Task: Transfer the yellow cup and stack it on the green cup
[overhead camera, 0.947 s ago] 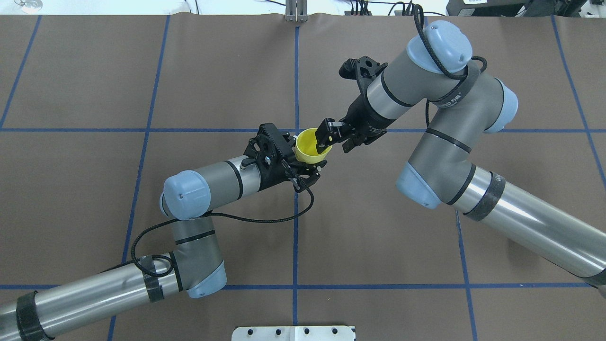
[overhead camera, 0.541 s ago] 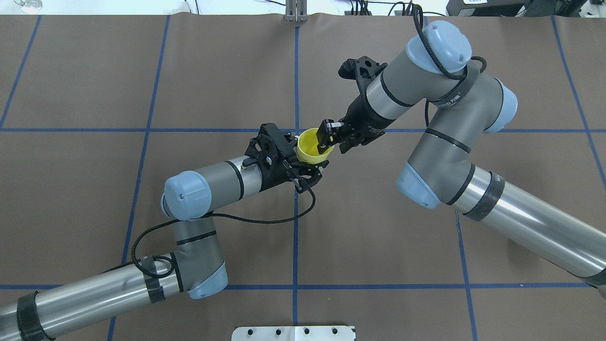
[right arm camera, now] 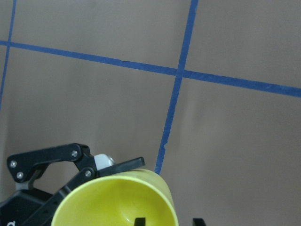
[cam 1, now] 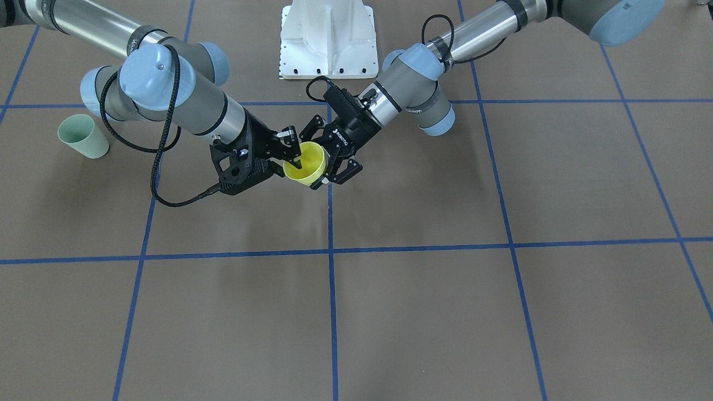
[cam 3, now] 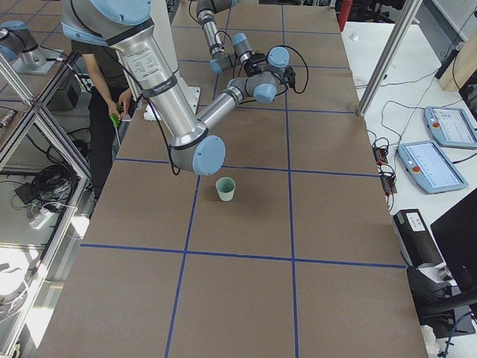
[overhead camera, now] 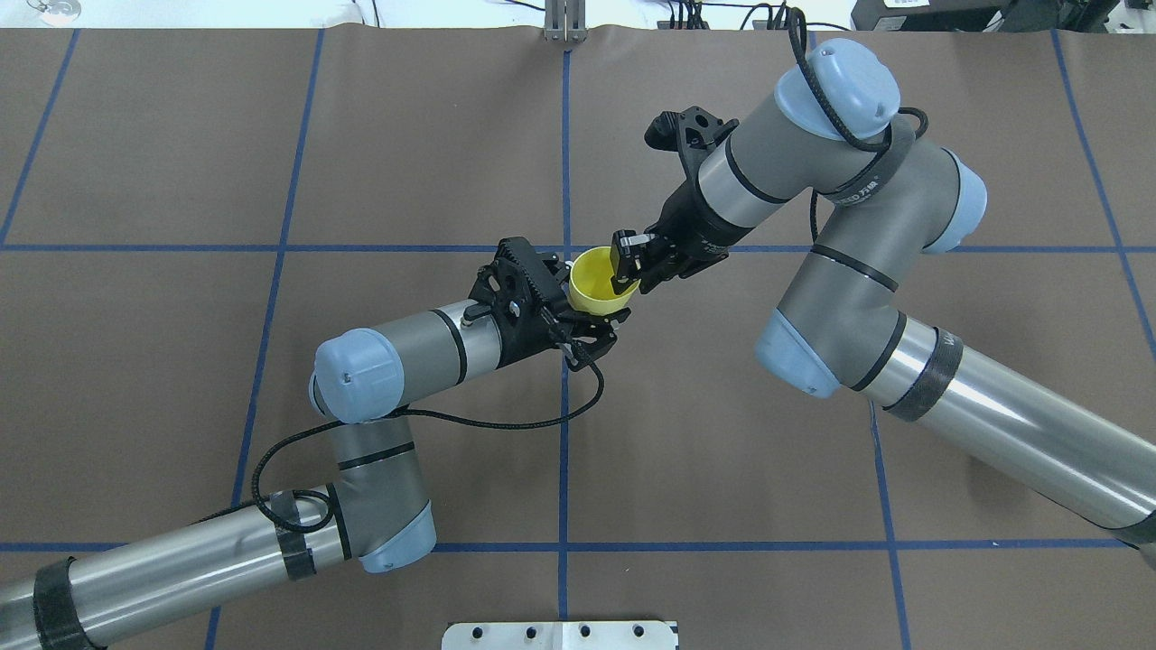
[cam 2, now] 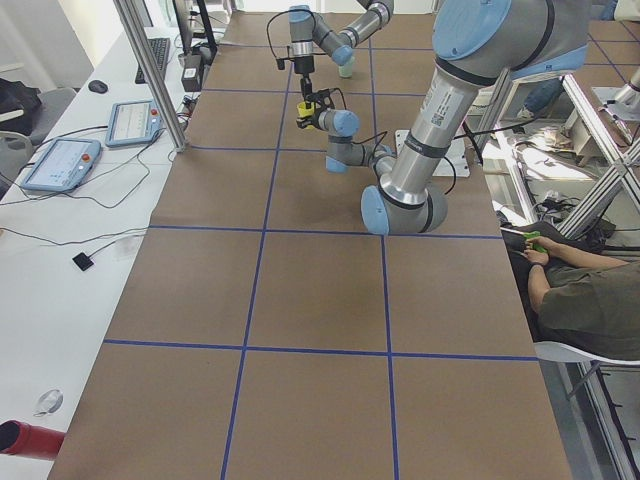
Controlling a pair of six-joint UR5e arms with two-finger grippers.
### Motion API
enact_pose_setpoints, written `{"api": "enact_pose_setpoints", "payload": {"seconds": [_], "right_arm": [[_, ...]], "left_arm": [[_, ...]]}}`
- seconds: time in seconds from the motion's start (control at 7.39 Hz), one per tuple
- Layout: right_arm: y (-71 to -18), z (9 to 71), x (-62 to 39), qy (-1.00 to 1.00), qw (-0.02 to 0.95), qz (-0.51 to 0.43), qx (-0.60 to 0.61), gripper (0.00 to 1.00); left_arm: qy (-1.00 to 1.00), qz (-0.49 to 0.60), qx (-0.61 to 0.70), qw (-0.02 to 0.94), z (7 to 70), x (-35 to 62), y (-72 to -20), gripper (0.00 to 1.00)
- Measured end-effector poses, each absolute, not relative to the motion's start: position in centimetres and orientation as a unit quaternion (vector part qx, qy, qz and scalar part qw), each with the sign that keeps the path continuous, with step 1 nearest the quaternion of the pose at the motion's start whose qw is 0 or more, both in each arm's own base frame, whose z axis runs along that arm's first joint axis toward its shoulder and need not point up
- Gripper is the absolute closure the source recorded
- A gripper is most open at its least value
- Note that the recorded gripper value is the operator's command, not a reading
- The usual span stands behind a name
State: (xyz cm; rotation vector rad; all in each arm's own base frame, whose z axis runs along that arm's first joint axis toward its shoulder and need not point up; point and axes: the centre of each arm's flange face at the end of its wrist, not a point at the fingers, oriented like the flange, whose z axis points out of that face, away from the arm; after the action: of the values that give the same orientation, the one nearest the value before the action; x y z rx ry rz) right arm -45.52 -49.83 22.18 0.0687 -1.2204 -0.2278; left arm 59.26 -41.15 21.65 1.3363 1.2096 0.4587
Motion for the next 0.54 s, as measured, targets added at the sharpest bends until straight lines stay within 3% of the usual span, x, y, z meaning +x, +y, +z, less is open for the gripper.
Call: {"api": "enact_pose_setpoints", "payload": {"seconds": [0.14, 0.27, 0.54], "right_arm": [[-49.75, 22.1, -45.53, -0.573, 0.812, -0.108, 0.033, 1.0], [-49.7, 22.06, -45.49, -0.574, 0.811, -0.108, 0.034, 1.0], [-49.5, 21.82, -45.47, -0.576, 0.809, -0.11, 0.034, 1.0]], "left_arm": [[0.523, 0.198, 0.575, 0.597, 21.61, 59.45, -40.89, 0.09], [0.523, 0.197, 0.575, 0.598, 21.63, 59.64, -40.63, 0.01], [0.529, 0.183, 0.577, 0.595, 21.08, 59.79, -40.12, 0.01]]}}
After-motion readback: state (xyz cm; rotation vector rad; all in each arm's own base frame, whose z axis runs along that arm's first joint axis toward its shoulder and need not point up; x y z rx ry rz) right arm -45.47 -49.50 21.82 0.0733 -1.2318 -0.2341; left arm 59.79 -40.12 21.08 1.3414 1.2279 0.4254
